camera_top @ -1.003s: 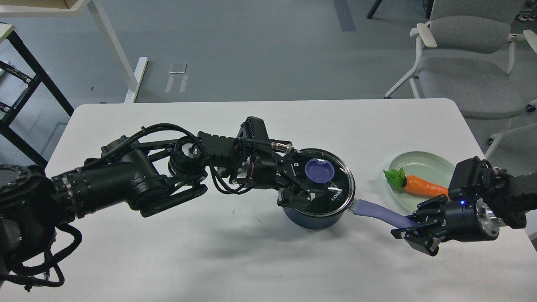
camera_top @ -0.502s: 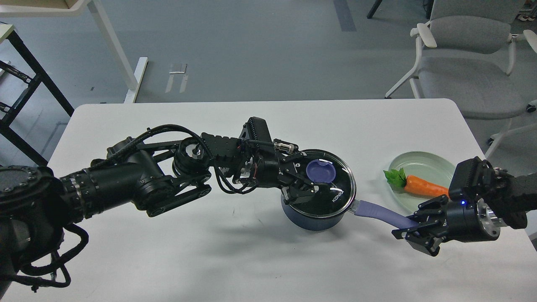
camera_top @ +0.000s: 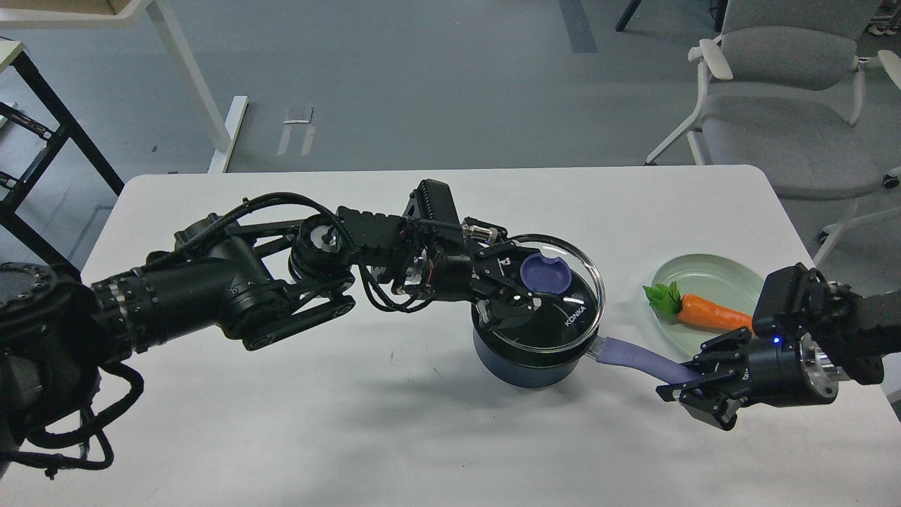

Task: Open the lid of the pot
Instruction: 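Lift the glass lid off the pot with the left gripper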

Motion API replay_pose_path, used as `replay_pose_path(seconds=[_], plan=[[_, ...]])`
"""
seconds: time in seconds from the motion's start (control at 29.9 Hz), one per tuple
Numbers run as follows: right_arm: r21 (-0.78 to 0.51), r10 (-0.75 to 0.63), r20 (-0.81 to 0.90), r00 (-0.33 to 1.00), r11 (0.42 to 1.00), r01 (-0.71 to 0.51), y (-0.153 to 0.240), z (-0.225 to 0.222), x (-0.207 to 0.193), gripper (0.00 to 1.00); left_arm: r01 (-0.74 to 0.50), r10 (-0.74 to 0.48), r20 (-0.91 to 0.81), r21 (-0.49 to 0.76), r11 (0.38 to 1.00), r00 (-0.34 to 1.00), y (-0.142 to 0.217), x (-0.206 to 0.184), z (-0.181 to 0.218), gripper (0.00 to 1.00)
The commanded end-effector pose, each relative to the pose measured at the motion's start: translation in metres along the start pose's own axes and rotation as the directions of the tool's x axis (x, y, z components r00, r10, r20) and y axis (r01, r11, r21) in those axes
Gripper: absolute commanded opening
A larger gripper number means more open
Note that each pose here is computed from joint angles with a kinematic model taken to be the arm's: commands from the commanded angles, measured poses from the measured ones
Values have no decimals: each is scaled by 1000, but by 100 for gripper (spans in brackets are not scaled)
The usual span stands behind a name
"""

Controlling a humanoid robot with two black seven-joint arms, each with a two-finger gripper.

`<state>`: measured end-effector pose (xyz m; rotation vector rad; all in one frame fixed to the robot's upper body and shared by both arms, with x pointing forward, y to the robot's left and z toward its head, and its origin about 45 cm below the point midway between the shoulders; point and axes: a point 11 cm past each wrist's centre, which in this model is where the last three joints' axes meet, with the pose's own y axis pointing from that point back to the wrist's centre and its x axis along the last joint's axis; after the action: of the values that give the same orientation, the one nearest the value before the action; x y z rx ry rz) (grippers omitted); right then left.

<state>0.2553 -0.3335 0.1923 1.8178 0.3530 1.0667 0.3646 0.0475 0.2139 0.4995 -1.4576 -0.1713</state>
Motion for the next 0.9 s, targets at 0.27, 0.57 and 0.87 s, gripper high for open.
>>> replay_pose_path(seconds=[0.27, 0.57, 0.87], plan=[[-16, -3, 8, 1000, 1000, 3, 5, 3, -3, 34, -14, 32, -93, 189, 982, 995, 127, -20, -41, 37], [-18, -2, 8, 1000, 1000, 2, 6, 4, -2, 34, 54, 20, -187, 380, 924, 982, 221, -107, -43, 38], [-17, -1, 9, 1000, 1000, 1, 6, 4, -3, 34, 101, 21, -276, 420, 902, 961, 243, -171, -14, 38]])
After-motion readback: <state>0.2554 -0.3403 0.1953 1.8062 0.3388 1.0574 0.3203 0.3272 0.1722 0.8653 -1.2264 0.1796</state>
